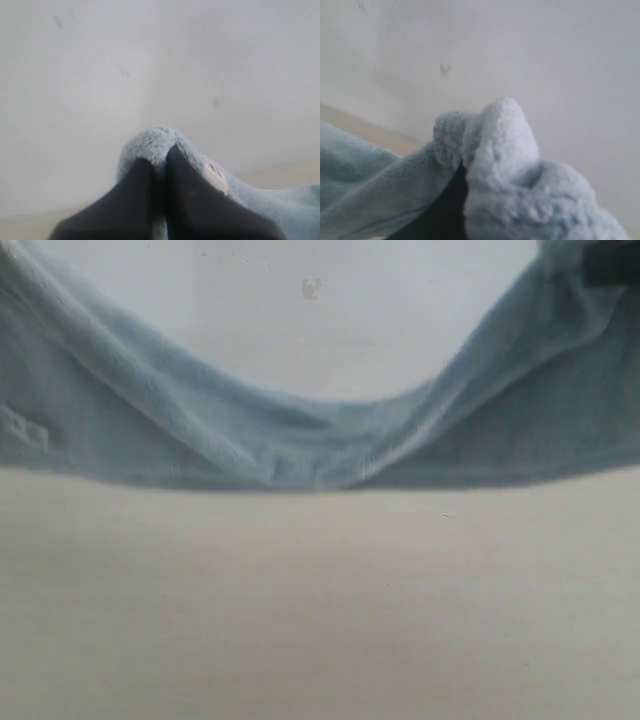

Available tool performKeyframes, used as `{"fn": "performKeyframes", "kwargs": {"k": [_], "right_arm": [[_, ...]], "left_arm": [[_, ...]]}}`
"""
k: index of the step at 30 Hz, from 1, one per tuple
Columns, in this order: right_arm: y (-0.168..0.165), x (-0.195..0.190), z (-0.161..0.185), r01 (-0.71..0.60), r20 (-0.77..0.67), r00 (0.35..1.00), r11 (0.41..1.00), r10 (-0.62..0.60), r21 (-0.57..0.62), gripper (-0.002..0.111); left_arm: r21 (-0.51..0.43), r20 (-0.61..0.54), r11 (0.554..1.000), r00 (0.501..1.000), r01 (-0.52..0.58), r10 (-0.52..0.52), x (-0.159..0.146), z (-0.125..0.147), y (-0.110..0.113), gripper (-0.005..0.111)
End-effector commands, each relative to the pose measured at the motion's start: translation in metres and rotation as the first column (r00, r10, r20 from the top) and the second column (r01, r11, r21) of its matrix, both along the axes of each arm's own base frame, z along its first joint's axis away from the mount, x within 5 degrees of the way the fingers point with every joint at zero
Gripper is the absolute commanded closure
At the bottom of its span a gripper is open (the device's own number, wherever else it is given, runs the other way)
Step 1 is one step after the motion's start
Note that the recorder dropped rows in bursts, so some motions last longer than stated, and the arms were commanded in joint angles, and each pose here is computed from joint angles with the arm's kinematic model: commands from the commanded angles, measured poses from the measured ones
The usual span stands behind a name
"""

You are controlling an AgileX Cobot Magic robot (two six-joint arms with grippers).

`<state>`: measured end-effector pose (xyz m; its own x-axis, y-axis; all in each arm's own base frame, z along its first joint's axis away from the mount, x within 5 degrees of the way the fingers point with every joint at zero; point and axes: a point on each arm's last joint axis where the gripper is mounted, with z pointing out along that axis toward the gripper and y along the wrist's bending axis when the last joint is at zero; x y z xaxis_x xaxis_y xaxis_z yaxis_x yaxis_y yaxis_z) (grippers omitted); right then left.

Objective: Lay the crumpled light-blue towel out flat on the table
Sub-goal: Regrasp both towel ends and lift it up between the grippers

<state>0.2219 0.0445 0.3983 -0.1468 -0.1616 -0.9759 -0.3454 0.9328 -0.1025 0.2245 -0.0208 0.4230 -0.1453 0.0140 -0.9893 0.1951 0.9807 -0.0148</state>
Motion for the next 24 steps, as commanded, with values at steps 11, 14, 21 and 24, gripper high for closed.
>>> {"fn": "performKeyframes", "kwargs": {"k": [11,14,21,24], "right_arm": [[-0.015,-0.013,-0.098,0.04,-0.792,0.602,0.988,0.096,0.151,0.108],[-0.012,-0.019,-0.104,0.002,-0.847,0.512,0.986,0.142,0.167,0.108],[-0.02,-0.015,-0.105,0.048,-0.836,0.547,0.995,0.048,0.088,0.108],[-0.033,0.002,-0.114,0.176,-0.81,0.577,0.984,-0.108,-0.006,0.108]], "left_arm": [[-0.066,-0.836,0.97,0.518,0.233,-0.181,0.001,-0.127,-0.014,0.103],[-0.132,-0.878,0.959,0.419,0.25,-0.23,-0.003,-0.133,-0.019,0.103],[-0.114,-0.873,0.953,0.43,0.279,-0.23,-0.011,-0.129,-0.018,0.103],[-0.057,-0.835,0.961,0.515,0.271,-0.195,-0.002,-0.134,-0.015,0.103]]}}
